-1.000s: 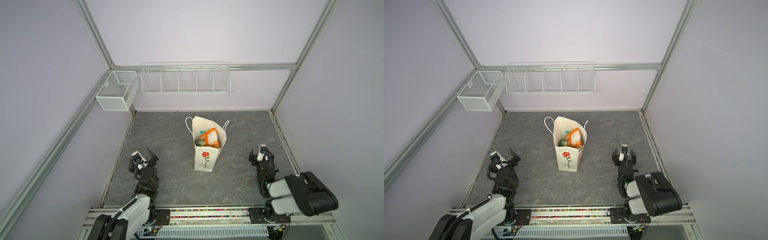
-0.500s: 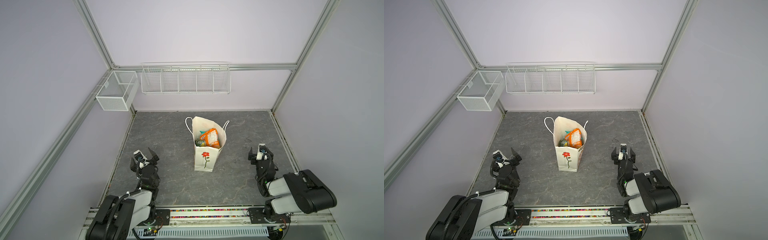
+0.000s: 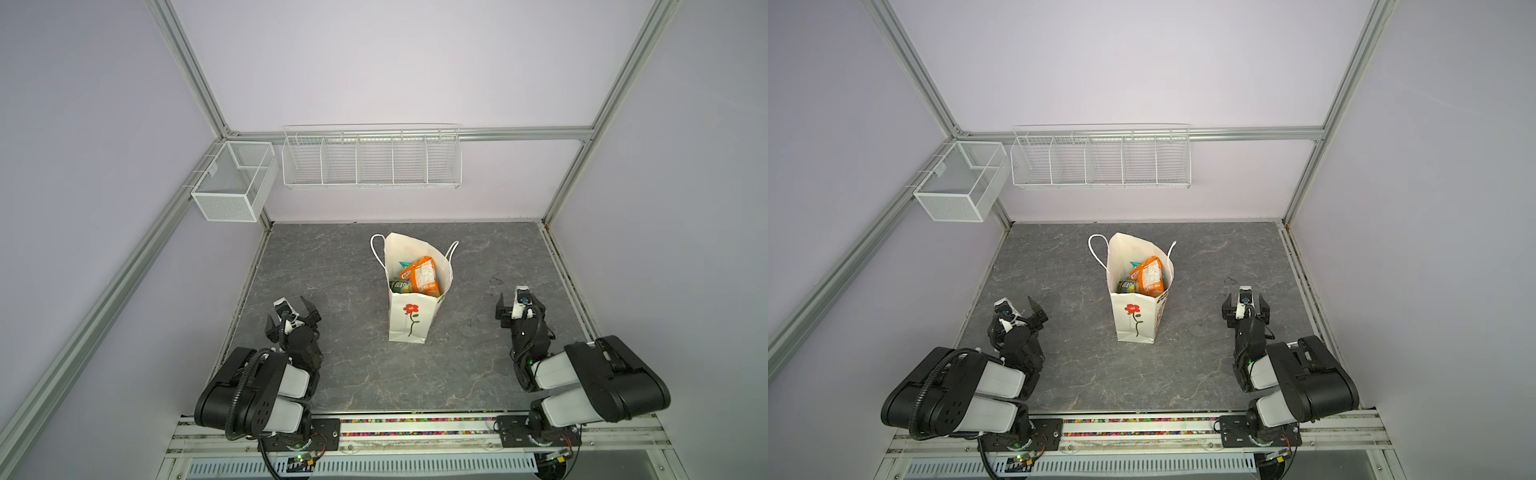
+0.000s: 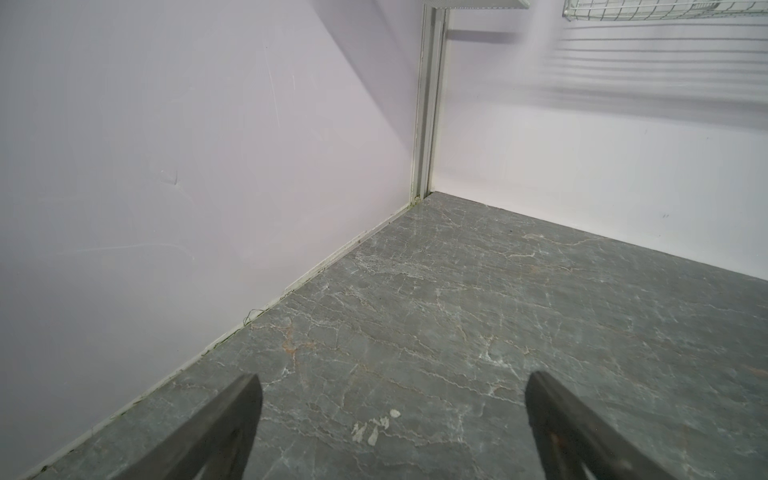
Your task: Place the snacks into the paper bag
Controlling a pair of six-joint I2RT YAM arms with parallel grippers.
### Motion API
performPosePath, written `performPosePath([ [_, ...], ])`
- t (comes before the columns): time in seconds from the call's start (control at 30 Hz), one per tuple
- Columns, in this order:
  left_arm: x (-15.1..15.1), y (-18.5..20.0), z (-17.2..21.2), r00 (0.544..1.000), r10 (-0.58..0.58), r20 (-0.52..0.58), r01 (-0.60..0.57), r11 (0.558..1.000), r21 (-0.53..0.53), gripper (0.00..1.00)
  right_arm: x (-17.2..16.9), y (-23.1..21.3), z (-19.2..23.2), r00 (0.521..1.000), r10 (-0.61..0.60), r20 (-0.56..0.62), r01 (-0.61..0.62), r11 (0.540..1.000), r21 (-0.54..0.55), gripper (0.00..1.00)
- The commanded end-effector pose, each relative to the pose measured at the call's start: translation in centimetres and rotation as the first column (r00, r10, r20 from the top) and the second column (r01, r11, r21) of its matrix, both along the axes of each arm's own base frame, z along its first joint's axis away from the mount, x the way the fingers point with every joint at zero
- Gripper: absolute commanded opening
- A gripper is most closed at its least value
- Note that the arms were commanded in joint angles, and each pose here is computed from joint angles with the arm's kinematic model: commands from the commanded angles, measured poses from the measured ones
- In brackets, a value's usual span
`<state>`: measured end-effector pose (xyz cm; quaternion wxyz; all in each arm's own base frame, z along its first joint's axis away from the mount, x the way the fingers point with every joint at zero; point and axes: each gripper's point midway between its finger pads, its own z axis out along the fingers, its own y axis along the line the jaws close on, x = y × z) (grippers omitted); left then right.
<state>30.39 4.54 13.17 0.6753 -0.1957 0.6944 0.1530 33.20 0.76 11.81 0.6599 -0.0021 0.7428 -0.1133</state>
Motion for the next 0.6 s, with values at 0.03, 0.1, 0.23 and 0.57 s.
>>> performPosePath([
  [0.03,1.1,-0.2,1.2,0.999,-0.005,0.041,0.005,1.000,0.010,0.99,0.7,0.3,1.2,0.999,0.016,0.046,-0.015,1.000,-0.016,0.89],
  [0.1,1.5,-0.6,1.1,0.999,-0.028,0.030,0.028,0.999,0.023,0.99,0.7,0.3,1.2,0.999,0.018,0.046,-0.017,1.000,-0.017,0.89],
  [0.23,1.5,-0.7,1.1,0.999,-0.034,0.029,0.034,0.999,0.023,0.99,0.7,0.3,1.2,0.999,0.017,0.045,-0.016,1.000,-0.017,0.89],
  [0.57,2.1,-1.5,1.0,0.996,-0.087,0.016,0.087,0.995,0.044,1.00,1.5,0.6,0.3,1.000,0.027,0.014,-0.027,0.999,-0.028,0.88],
])
